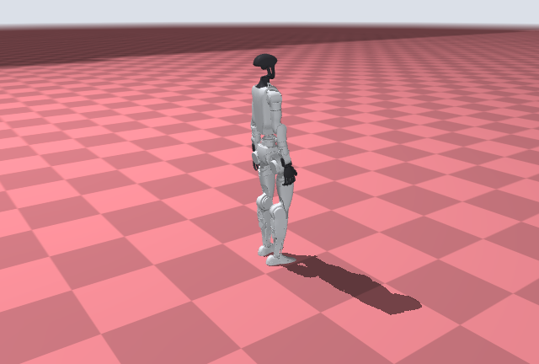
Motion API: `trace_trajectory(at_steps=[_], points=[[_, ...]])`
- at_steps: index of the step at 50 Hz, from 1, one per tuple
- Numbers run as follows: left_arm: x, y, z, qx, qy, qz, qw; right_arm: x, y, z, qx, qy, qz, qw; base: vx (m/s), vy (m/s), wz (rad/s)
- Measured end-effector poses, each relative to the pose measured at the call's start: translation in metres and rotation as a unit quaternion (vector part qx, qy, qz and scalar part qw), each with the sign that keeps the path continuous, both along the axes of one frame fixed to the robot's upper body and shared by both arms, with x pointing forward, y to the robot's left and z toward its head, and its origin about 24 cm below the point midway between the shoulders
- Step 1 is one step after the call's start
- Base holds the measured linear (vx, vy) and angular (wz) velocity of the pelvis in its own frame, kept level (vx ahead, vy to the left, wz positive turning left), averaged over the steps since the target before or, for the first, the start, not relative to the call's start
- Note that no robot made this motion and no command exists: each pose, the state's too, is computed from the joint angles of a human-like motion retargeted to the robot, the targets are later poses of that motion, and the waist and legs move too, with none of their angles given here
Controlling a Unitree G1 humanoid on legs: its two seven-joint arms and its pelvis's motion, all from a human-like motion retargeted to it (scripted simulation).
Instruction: In place motions
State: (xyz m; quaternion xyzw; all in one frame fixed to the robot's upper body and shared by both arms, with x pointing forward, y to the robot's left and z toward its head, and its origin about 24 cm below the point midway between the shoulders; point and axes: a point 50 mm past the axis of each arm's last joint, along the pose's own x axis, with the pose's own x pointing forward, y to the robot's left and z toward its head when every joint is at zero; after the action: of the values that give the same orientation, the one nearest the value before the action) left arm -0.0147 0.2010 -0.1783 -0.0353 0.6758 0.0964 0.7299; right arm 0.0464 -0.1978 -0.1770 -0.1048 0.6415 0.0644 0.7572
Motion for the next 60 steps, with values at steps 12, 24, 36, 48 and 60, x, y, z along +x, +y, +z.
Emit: trace_trajectory(at_steps=[12, 24, 36, 48, 60], points=[[-0.012, -0.019, -0.001, -0.015, 0.015, -0.01, 1.0, -0.019, 0.002, -0.001, 0.017, 0.023, -0.054, 0.998, 0.04, -0.03, 0.1], [-0.01, -0.023, -0.001, -0.03, 0.011, -0.018, 0.999, -0.002, 0.019, -0.002, 0.04, -0.01, -0.023, 0.999, -0.08, -0.03, -0.07], [0.006, -0.02, -0.002, -0.031, -0.021, -0.02, 0.999, -0.041, 0.006, -0.002, 0.011, 0.057, -0.02, 0.998, -0.09, -0.01, -0.05], [-0.03, -0.029, 0.0, -0.002, 0.028, -0.006, 1.0, -0.064, -0.008, 0.002, -0.048, 0.108, -0.06, 0.991, -0.05, 0.07, 0.02], [-0.098, -0.042, 0.015, -0.071, 0.147, 0.027, 0.986, 0.133, 0.047, 0.032, 0.023, -0.155, 0.076, 0.985, -0.13, 0.03, -0.01]])
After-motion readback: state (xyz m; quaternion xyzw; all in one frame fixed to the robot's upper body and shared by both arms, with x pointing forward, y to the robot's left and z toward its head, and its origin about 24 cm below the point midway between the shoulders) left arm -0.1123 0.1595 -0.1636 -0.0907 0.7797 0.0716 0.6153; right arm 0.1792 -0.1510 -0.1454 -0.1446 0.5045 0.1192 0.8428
